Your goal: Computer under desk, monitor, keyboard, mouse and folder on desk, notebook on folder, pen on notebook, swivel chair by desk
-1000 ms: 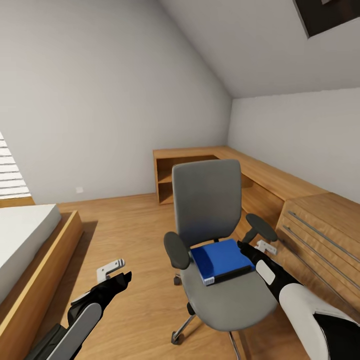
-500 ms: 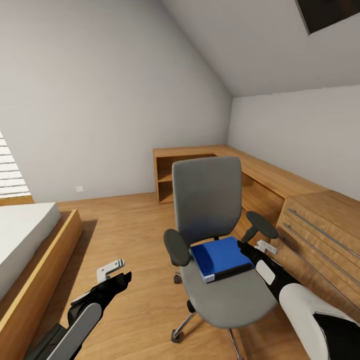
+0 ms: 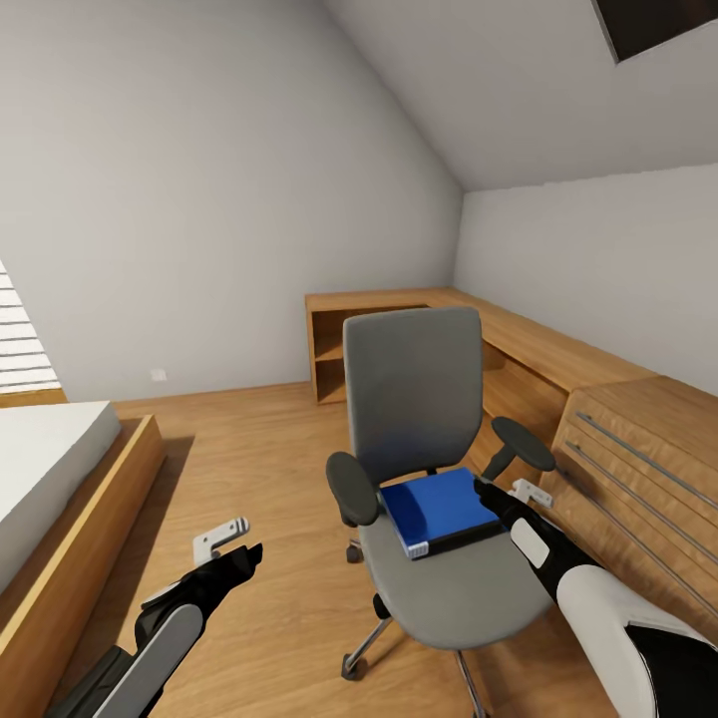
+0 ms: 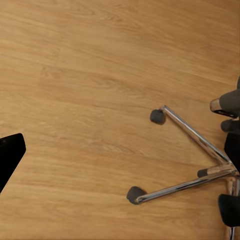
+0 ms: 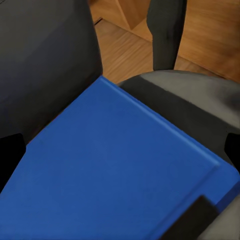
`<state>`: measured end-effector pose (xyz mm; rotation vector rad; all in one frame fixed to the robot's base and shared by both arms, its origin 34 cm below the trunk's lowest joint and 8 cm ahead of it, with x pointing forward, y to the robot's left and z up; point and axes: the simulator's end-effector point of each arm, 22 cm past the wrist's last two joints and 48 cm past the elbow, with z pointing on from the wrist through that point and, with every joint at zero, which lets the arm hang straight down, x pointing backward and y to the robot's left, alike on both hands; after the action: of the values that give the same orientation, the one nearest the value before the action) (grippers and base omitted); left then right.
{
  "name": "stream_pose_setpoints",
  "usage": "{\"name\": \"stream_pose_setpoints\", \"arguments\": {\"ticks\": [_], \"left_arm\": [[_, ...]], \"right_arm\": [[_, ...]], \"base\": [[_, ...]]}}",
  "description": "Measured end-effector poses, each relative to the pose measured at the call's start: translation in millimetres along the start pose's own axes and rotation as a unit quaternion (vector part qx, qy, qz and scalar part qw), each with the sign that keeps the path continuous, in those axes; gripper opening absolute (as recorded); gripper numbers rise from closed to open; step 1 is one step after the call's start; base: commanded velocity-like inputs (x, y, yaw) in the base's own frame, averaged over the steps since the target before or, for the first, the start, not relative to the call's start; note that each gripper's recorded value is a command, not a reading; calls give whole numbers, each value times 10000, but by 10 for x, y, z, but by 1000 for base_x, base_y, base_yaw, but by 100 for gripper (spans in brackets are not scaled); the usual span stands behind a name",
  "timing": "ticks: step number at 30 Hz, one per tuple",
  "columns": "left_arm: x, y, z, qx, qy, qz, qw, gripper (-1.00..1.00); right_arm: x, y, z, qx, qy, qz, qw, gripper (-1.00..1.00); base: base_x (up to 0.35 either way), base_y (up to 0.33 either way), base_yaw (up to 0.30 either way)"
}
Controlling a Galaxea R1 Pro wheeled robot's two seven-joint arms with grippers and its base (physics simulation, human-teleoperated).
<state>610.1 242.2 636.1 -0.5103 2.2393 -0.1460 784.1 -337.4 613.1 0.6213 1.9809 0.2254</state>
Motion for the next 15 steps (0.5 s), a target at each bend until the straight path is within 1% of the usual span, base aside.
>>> {"name": "stream_pose_setpoints", "arguments": {"ticks": [5, 11, 14, 15], "left_arm": [[29, 37, 23, -46, 34, 15, 10000, 100], [34, 46, 28, -59, 35, 31, 10000, 100], [86, -2, 20, -17, 66, 117, 9999, 100], [127, -37, 14, 16, 92, 177, 9998, 100]], "right_arm": [[-3, -8, 0, 11, -1, -1, 10000, 100], [-14, -32, -1, 36, -5, -10, 10000, 100], [-23, -44, 0, 46, -11, -14, 10000, 100], [-25, -46, 0, 47, -12, -14, 10000, 100]], "base": [[7, 0, 0], [97, 0, 0], [26, 0, 0], [14, 0, 0]]}}
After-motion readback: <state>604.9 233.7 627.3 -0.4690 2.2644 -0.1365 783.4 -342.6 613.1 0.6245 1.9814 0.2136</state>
